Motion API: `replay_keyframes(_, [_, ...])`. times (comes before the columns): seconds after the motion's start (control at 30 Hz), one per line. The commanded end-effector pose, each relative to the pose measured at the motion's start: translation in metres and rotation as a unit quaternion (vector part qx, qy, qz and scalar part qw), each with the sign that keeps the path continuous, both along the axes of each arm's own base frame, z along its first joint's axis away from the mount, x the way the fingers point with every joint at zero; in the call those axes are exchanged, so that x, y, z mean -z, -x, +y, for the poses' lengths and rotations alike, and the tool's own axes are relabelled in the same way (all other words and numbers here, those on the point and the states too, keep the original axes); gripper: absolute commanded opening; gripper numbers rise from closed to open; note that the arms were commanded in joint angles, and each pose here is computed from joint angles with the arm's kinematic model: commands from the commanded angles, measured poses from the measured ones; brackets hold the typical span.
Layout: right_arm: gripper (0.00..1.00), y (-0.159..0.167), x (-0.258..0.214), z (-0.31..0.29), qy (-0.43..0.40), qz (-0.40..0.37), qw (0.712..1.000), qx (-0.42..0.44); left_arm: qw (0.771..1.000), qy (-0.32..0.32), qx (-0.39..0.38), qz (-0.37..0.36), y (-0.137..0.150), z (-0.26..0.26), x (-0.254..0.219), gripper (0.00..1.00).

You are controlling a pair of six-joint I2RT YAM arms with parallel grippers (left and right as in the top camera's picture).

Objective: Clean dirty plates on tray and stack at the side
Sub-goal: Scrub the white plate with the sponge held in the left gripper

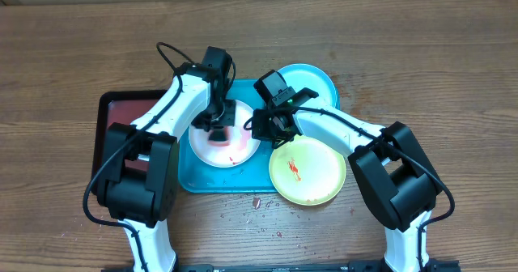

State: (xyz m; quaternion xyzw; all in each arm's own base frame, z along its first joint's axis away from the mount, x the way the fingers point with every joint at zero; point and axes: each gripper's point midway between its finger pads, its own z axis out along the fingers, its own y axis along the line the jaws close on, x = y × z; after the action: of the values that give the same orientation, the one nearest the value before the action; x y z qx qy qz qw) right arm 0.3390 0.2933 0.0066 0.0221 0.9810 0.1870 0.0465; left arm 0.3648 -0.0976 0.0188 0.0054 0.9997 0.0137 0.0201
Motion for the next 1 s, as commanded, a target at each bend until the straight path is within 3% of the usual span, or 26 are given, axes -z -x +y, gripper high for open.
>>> replay_keyframes(0.0, [0.04, 0.007, 0.015, -0.009, 0.021, 0.013, 1.000, 0.000, 0.979, -0.190, -0.072, -0.031, -0.003, 0.065, -0.011, 0.04])
replay_keyframes(0.1, [0.04, 0.006, 0.015, -0.008, 0.018, 0.010, 1.000, 0.000, 0.972, -0.227, -0.065, -0.014, 0.008, 0.077, -0.017, 0.04])
replay_keyframes(0.2, [0.04, 0.005, 0.014, -0.007, 0.017, 0.008, 1.000, 0.000, 0.983, -0.178, -0.040, 0.021, 0.019, 0.059, -0.009, 0.04])
replay_keyframes(0.33, [0.04, 0.005, 0.014, -0.007, 0.017, 0.008, 1.000, 0.000, 0.994, 0.027, 0.067, 0.085, 0.039, -0.015, 0.002, 0.04])
replay_keyframes(0.4, [0.04, 0.005, 0.014, -0.007, 0.017, 0.008, 1.000, 0.000, 0.976, 0.145, 0.125, 0.099, 0.048, -0.056, -0.005, 0.04])
replay_keyframes(0.5, [0.04, 0.005, 0.014, -0.007, 0.017, 0.009, 1.000, 0.000, 0.956, 0.225, 0.162, 0.098, 0.054, -0.085, -0.014, 0.04])
replay_keyframes(0.67, [0.04, 0.005, 0.014, -0.007, 0.017, 0.009, 1.000, 0.000, 0.964, 0.207, 0.149, 0.073, 0.040, -0.083, -0.010, 0.04])
replay_keyframes(0.83, [0.04, 0.005, 0.014, -0.007, 0.017, 0.009, 1.000, 0.000, 0.995, 0.077, 0.056, -0.006, -0.004, -0.045, 0.002, 0.04])
replay_keyframes(0.97, [0.04, 0.006, 0.015, -0.008, 0.018, 0.011, 1.000, 0.000, 0.993, -0.069, -0.047, -0.083, -0.033, 0.007, -0.003, 0.04])
